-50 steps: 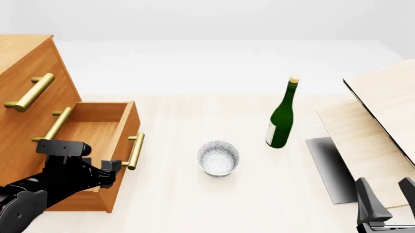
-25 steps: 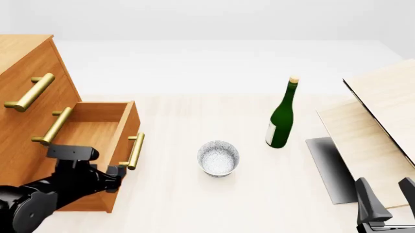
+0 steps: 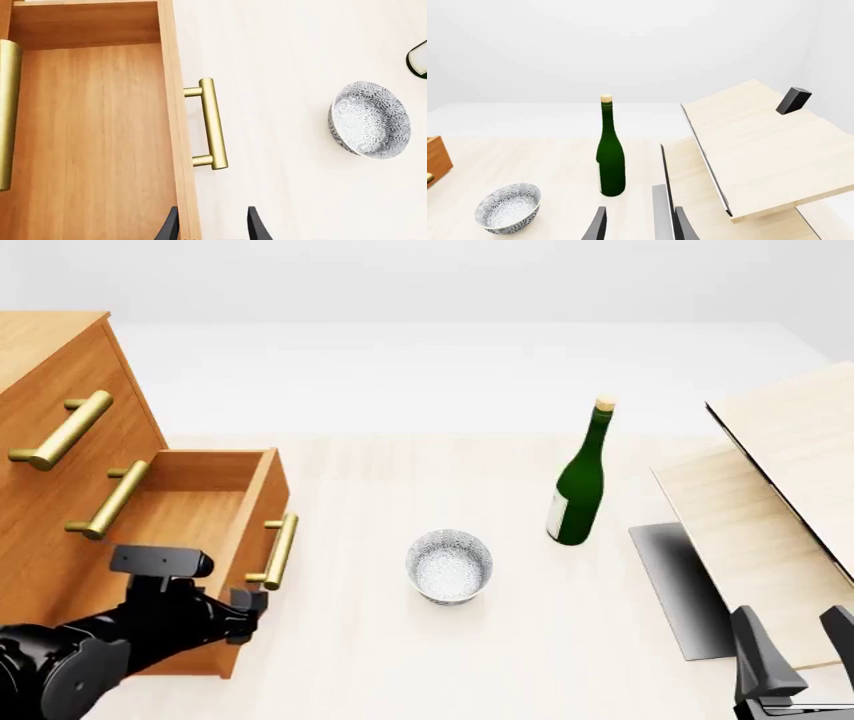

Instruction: Put the bowl in the bottom drawer of the cabinet and close it.

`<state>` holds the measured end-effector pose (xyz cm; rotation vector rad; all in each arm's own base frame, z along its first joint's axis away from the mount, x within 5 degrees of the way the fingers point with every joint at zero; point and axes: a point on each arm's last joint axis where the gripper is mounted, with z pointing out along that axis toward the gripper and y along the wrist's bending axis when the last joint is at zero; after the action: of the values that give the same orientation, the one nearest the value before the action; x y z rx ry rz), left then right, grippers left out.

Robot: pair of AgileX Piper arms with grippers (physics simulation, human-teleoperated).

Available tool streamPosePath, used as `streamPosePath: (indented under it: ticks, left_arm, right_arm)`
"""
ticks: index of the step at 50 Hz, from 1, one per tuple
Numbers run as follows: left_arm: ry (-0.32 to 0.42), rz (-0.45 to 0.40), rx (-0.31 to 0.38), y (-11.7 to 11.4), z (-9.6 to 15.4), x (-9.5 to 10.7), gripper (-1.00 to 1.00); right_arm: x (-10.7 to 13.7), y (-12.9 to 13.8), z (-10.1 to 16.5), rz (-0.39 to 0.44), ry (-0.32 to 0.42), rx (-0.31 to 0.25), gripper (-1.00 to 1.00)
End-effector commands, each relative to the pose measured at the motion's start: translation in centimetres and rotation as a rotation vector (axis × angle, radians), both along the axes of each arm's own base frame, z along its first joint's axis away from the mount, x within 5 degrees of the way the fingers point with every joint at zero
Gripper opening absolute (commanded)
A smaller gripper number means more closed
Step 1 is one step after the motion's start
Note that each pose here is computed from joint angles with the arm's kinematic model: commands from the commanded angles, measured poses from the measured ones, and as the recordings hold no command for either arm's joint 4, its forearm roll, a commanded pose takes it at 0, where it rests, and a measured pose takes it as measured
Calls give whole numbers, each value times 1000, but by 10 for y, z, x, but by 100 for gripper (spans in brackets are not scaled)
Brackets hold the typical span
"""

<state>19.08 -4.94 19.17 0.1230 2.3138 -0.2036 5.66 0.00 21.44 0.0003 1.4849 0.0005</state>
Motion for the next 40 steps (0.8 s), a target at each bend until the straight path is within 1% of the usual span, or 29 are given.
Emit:
streamPosePath:
  ticks: [1, 28, 40]
  left_arm:
    - [4, -16, -3, -3, -2, -2, 100]
    - [27, -48, -25, -16, -11, -1, 100]
    - [20, -77, -30, -23, -10, -1, 100]
  right_arm:
    - [0, 0, 0, 0, 0, 0, 100]
    - [0, 0, 0, 0, 0, 0, 100]
    - [0, 0, 0, 0, 0, 0, 100]
